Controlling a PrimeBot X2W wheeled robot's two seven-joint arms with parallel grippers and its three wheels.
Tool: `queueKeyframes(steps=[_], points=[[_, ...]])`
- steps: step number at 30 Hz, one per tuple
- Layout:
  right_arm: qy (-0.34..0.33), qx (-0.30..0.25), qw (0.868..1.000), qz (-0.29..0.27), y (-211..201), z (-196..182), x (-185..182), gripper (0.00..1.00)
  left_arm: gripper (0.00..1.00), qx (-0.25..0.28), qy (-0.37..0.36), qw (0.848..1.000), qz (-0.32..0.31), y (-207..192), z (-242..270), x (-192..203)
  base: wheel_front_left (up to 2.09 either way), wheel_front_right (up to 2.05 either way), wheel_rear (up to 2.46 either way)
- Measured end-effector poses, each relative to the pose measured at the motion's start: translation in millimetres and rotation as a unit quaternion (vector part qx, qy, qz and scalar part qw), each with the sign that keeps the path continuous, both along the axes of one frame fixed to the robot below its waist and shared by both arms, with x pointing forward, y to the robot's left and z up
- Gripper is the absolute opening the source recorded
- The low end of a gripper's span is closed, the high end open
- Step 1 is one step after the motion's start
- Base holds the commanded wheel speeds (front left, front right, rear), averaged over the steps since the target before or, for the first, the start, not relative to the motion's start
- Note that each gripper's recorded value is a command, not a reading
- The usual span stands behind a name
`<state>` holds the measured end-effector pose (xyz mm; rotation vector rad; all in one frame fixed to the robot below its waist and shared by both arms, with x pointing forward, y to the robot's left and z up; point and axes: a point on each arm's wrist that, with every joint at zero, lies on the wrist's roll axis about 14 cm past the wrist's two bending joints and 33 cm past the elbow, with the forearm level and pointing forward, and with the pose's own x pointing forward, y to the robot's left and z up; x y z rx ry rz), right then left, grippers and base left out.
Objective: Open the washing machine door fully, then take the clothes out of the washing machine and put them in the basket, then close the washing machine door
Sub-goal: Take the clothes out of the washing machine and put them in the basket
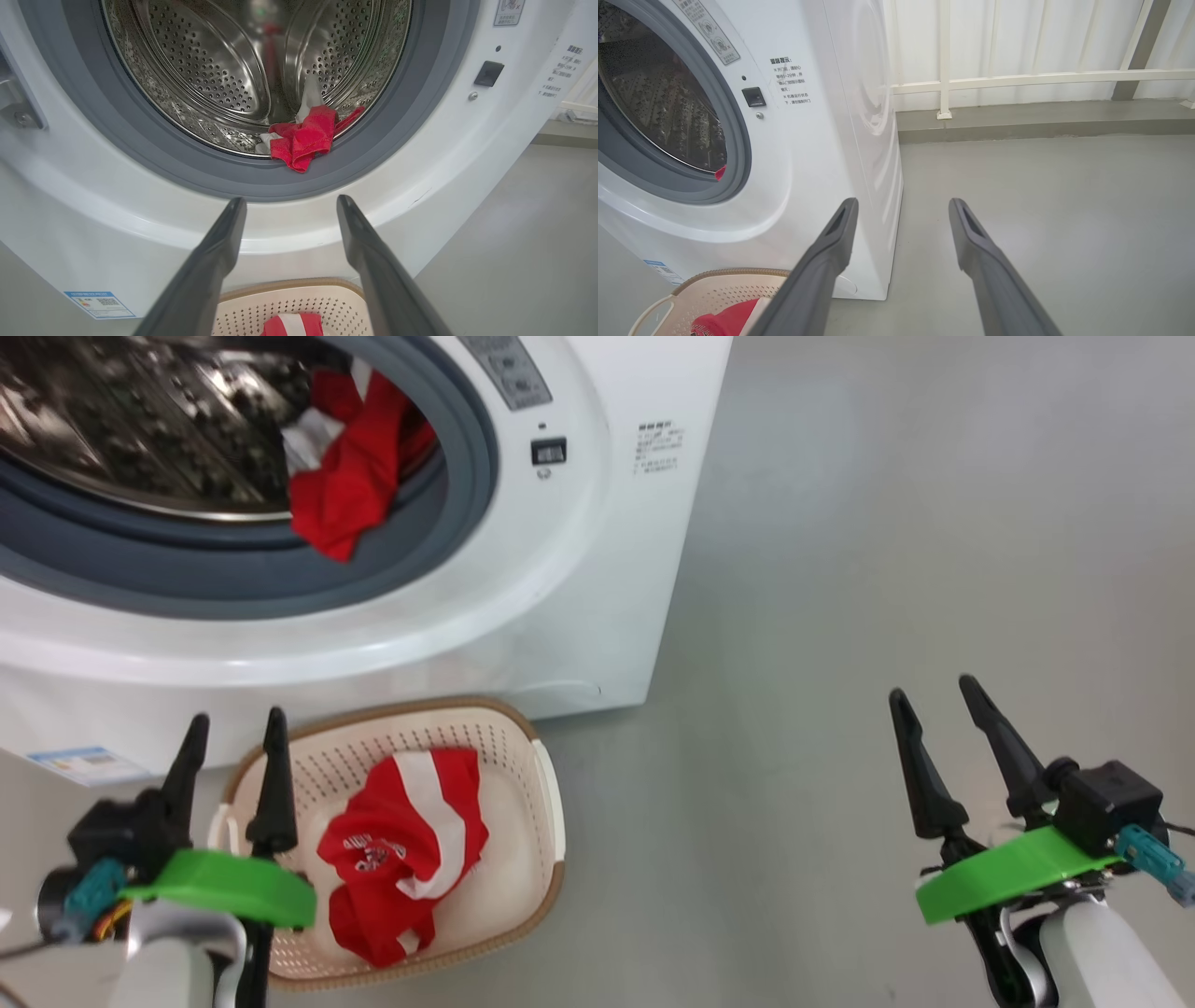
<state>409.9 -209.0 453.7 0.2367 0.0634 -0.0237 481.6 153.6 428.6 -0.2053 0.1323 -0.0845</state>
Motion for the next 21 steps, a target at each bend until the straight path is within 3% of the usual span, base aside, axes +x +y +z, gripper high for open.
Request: queueKeyframes(steps=[21], points=[[-0.017,0.001,1.000,-0.004,-7.6,17.2,-46.3,1.00,1.00,0.028,-0.068,0.997,0.039,34.6,50.8,-75.5,0.00,0.00,0.00]])
